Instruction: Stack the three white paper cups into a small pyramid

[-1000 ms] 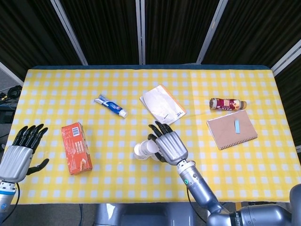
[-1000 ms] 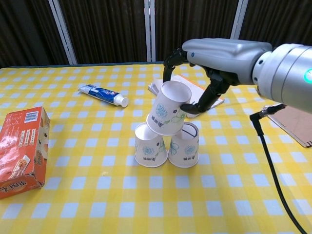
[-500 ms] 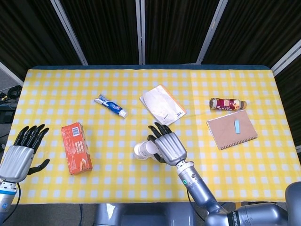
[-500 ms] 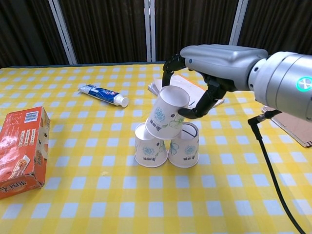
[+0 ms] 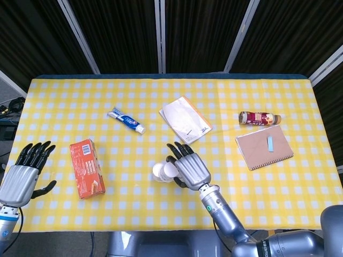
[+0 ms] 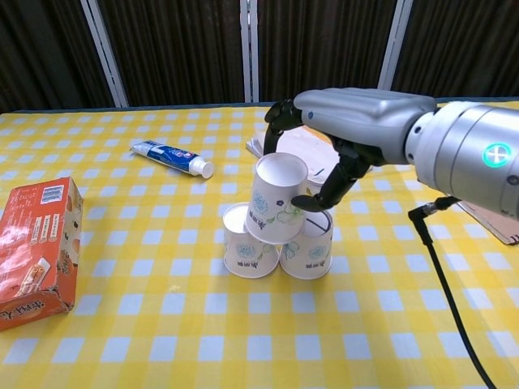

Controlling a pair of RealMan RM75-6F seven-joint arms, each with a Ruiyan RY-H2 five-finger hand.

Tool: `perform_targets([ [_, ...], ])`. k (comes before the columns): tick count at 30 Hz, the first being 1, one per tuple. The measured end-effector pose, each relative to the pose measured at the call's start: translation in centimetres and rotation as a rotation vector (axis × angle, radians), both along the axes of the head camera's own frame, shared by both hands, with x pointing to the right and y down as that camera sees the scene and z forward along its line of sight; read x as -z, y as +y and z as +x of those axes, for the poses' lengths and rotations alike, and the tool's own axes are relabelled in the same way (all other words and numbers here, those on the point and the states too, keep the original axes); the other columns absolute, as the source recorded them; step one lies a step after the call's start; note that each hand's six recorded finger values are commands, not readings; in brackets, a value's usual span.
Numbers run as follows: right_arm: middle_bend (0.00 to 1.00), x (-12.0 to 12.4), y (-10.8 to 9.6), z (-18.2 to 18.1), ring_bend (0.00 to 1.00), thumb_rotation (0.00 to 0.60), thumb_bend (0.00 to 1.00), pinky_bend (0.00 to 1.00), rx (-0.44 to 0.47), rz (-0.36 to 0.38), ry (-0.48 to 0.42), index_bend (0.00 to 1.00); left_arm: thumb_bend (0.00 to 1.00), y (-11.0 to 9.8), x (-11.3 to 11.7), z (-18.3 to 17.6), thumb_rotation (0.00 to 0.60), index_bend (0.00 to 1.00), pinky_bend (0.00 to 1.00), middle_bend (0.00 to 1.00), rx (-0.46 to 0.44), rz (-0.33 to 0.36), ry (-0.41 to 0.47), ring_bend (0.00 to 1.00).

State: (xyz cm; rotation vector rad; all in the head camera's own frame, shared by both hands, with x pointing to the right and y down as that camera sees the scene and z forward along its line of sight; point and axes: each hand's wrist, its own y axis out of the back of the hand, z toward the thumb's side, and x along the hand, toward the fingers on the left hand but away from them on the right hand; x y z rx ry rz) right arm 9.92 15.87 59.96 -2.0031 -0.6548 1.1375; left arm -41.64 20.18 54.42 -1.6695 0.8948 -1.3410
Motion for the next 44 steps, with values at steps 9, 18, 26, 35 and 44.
perform_targets([
  [9, 0.03, 0.3, -0.1, 0.2, 0.0, 0.6, 0.18, 0.13, -0.012, 0.024, 0.006, 0.26, 0.25, 0.0, 0.1, 0.0, 0.6, 0.0, 0.0, 0.0, 0.002, 0.005, 0.001, 0.0],
  [18, 0.0, 2.1, -0.4, 1.9, 0.0, 0.6, 0.18, 0.1, -0.029, 0.095, 0.034, 0.22, 0.24, 0.3, 0.2, -0.1, 0.6, 0.0, 0.0, 0.0, 0.0, 0.009, -0.004, 0.0],
  [26, 0.0, 4.0, 0.0, 11.2, 0.0, 0.6, 0.11, 0.0, -0.156, 0.202, 0.132, 0.04, 0.19, 0.9, 0.2, 0.2, 0.6, 0.0, 0.0, 0.0, -0.01, 0.029, 0.007, 0.0],
  [35, 0.0, 3.2, 3.3, 24.7, 0.0, 0.6, 0.1, 0.0, -0.358, 0.212, 0.237, 0.0, 0.18, 1.8, -1.0, 0.3, 0.6, 0.0, 0.0, 0.0, -0.016, 0.04, -0.032, 0.0],
  [44, 0.0, 3.6, 7.1, 32.4, 0.0, 0.6, 0.1, 0.0, -0.457, 0.228, 0.272, 0.0, 0.18, 2.7, -1.9, 0.0, 0.6, 0.0, 0.0, 0.0, -0.005, 0.036, -0.059, 0.0],
])
